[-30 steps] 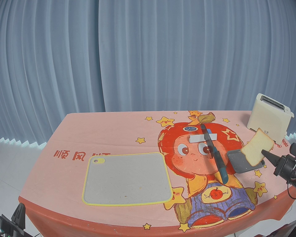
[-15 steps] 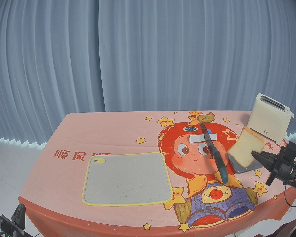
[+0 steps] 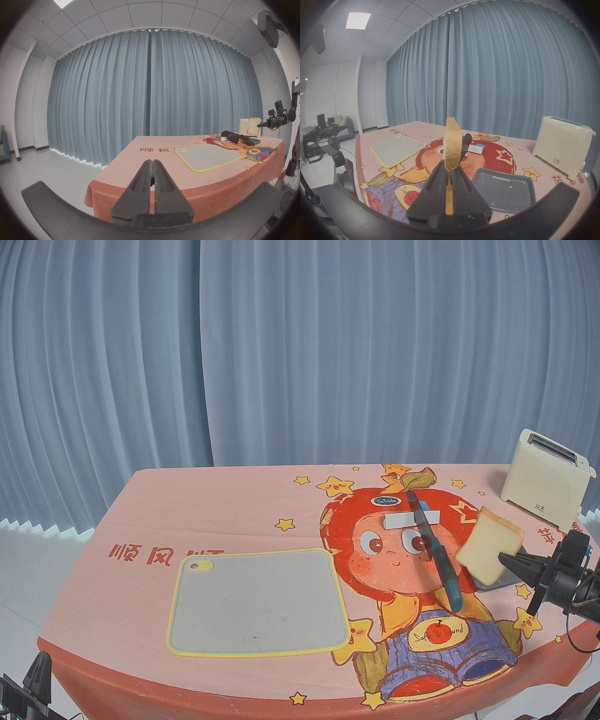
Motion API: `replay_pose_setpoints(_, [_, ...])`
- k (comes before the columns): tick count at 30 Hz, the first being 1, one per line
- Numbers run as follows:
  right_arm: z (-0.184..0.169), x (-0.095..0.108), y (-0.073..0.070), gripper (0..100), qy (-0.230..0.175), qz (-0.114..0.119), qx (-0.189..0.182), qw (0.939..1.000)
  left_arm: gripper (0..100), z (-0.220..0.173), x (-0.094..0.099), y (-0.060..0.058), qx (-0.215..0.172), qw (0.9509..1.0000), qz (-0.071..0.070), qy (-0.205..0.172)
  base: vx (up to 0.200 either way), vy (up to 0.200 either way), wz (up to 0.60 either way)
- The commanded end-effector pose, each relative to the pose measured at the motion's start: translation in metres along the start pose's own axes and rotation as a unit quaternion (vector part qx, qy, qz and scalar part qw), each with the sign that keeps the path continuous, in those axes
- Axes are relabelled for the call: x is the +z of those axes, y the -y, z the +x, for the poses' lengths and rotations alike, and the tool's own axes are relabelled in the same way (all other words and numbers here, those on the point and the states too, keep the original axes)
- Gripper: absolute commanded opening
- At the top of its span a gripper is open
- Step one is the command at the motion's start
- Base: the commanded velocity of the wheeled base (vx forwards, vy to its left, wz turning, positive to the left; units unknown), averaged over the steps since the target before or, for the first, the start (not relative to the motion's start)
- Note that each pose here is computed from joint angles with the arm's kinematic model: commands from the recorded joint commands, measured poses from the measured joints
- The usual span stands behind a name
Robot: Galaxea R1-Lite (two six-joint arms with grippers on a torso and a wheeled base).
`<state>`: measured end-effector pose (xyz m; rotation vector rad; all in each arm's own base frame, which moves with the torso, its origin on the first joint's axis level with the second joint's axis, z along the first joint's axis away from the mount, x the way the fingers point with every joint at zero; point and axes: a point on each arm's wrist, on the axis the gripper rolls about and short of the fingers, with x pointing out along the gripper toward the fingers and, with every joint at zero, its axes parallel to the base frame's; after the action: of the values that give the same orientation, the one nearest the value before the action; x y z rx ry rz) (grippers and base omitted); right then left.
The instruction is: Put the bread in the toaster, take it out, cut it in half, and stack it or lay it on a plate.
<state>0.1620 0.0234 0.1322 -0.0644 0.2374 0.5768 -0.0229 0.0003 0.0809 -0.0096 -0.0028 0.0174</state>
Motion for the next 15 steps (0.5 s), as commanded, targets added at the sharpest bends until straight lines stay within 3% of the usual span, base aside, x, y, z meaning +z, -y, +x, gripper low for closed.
replay_pose_setpoints(1, [-0.002, 0.004, 0.001, 0, 0.008, -0.005, -0.013, 0.9999, 0, 0.000, -0.005, 0.000, 0.002, 1.0000, -0.001, -0.001, 0.000, 0.000, 0.00])
replay_pose_setpoints(3, [-0.005, 0.009, 0.001, 0, 0.021, -0.013, -0.033, 0.9991, 0, 0.000, -0.005, 0.000, 0.002, 1.0000, -0.001, -0.001, 0.000, 0.000, 0.00])
replay_pose_setpoints(8, [-0.014, 0.017, -0.004, 0, 0.048, -0.030, -0.037, 0.9977, 0, 0.000, -0.005, 0.000, 0.002, 1.0000, -0.002, -0.001, 0.000, 0.000, 0.00])
replay_pose_setpoints(15, [-0.016, 0.018, -0.004, 0, 0.051, -0.036, -0.042, 0.9972, 0, 0.000, -0.005, 0.000, 0.003, 1.0000, -0.004, -0.001, 0.000, 0.000, 0.00])
